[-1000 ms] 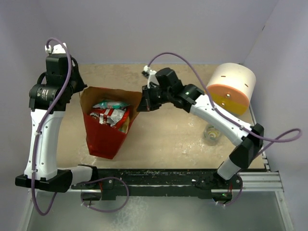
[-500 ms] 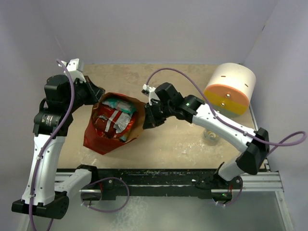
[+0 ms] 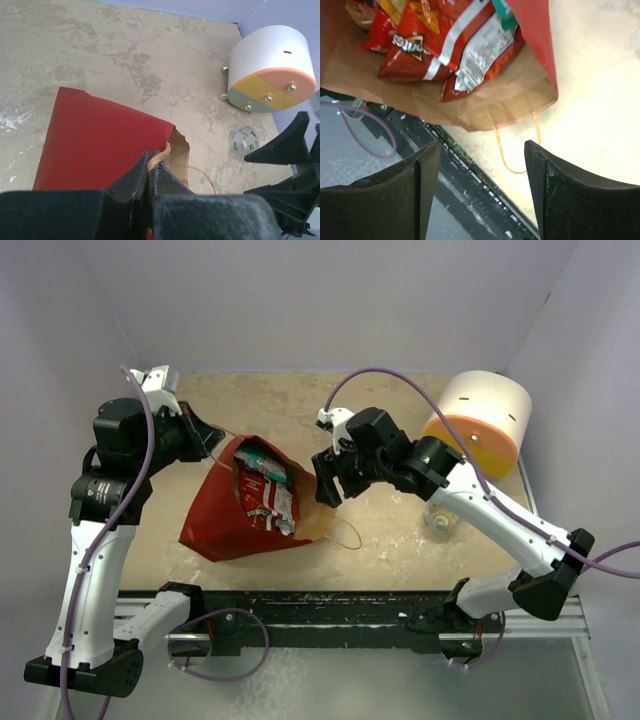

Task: Take the snacks out of the paper bag
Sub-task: Adjust the paper bag at the center of the board, then take out the snack from the paper bag.

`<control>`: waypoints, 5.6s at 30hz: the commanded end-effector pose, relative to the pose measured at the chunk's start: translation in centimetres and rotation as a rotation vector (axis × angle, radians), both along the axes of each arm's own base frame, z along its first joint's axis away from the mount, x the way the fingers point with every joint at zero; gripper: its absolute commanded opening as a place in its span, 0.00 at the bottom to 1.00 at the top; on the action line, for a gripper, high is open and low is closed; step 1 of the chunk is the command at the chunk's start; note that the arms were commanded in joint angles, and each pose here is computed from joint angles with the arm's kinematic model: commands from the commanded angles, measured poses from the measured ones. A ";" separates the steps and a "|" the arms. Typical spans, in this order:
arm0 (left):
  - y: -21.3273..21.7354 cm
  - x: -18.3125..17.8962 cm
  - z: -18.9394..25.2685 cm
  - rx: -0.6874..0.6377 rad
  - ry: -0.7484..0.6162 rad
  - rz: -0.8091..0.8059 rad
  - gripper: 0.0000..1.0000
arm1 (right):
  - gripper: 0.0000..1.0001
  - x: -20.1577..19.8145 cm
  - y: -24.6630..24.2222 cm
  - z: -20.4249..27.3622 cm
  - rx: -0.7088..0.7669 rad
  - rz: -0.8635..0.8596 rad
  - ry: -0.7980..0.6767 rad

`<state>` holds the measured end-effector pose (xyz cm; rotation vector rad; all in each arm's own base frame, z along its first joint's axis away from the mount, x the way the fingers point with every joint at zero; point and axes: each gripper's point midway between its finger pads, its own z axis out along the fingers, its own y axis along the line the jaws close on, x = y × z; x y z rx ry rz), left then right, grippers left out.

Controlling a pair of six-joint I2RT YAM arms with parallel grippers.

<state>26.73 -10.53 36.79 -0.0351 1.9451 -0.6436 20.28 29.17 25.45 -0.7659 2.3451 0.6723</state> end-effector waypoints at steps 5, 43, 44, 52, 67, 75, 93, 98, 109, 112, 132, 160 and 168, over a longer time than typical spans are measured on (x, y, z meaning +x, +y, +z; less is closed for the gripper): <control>0.9 -0.5 2.9 -0.019 -0.053 0.061 0.00 | 0.71 2.5 5.3 6.5 0.168 0.163 -0.334; 7.7 -0.1 -1.8 0.134 0.259 0.477 0.00 | 0.52 5.0 -2.8 -16.5 0.022 -0.153 0.329; 7.7 -0.2 -1.8 0.130 0.259 0.479 0.00 | 0.45 4.9 -2.5 -16.5 0.026 -0.136 0.346; 7.3 -1.0 -0.9 0.107 0.221 0.455 0.00 | 0.00 1.6 3.1 -10.6 0.150 0.087 0.323; 8.9 -1.4 2.6 0.118 0.073 0.517 0.01 | 0.01 0.5 11.2 -0.8 0.271 0.256 0.196; 7.4 -1.5 1.5 0.047 0.093 0.464 0.00 | 0.16 -0.5 6.8 -1.8 0.181 0.147 0.163; 7.5 -2.9 1.1 0.061 0.139 0.460 0.00 | 0.66 1.8 13.2 7.6 0.285 0.501 -0.813; 7.1 -3.1 1.3 0.045 0.132 0.438 0.00 | 0.46 3.4 15.8 4.7 0.105 0.648 -0.971; 6.2 -3.6 0.7 0.019 0.145 0.394 0.00 | 0.44 7.4 18.8 0.5 -0.066 0.698 -1.104; 6.1 -3.9 0.5 0.013 0.146 0.392 0.00 | 0.48 9.0 19.5 -0.9 -0.126 0.677 -1.108; 6.5 -4.7 0.7 0.040 0.178 0.396 0.00 | 0.50 15.6 22.3 -4.8 -0.220 0.522 -1.114; 8.0 -3.8 1.6 0.023 0.131 0.503 0.00 | 0.00 8.6 21.3 5.2 0.152 0.409 -0.948; 8.2 -3.8 1.1 0.004 0.129 0.527 0.00 | 0.00 3.8 16.4 10.8 0.380 0.334 -0.840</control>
